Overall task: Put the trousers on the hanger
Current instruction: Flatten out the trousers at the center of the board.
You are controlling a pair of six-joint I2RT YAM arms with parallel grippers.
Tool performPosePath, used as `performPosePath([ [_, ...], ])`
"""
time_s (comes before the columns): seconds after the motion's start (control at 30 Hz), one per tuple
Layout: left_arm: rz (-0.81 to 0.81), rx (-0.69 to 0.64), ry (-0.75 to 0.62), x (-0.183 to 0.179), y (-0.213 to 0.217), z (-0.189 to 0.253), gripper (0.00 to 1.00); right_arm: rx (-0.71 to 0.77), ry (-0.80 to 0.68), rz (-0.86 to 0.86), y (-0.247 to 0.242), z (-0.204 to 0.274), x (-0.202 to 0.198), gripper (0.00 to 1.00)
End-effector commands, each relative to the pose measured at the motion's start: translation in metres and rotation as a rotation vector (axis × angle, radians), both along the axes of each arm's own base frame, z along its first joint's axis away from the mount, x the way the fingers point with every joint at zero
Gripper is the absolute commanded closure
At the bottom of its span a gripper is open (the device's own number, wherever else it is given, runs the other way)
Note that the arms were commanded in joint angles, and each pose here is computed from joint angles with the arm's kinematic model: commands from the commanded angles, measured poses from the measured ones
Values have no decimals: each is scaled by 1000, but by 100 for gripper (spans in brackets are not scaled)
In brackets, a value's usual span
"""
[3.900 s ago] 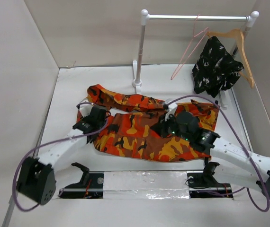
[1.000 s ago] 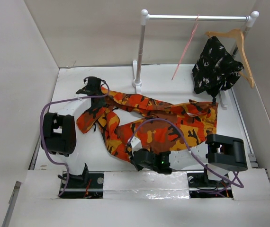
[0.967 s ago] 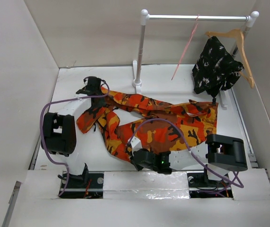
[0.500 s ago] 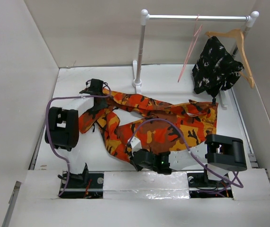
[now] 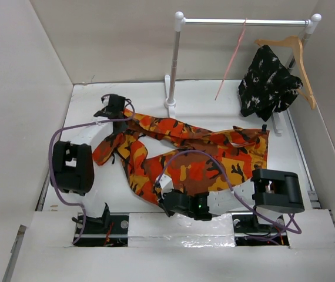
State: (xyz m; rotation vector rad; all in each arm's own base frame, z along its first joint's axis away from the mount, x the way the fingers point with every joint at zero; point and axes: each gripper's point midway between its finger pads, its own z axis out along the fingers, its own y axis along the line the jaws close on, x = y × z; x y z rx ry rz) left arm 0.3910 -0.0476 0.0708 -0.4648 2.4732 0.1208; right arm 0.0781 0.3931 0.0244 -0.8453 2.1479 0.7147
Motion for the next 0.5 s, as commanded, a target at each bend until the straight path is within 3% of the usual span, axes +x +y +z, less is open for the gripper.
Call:
performPosePath([
  [0.0, 114, 0, -196, 18, 33, 75, 100, -10, 15, 24, -4, -2, -16, 100],
  [0.17, 250, 83, -390, 44, 73, 171, 100, -18, 15, 45, -13, 4, -33, 100],
  [0.2, 284, 90, -466, 56, 84, 207, 100, -26, 13, 39, -17, 6, -33, 100],
  [0.27, 294, 105, -448, 73, 92, 213, 100, -36, 19, 30, -22, 6, -35, 100],
  [0.3, 298, 109, -510, 86, 94, 244, 100, -55, 21, 36, -27, 4, -39, 100],
  [0.33, 315, 135, -473, 101, 103, 231, 100, -46, 23, 30, -28, 9, -39, 100],
  [0.4, 317, 209, -498, 118, 118, 249, 100, -76, 19, 43, -37, 8, -47, 100],
  [0.47, 347, 276, -435, 134, 143, 227, 100, -68, 27, 38, -40, 16, -50, 100],
])
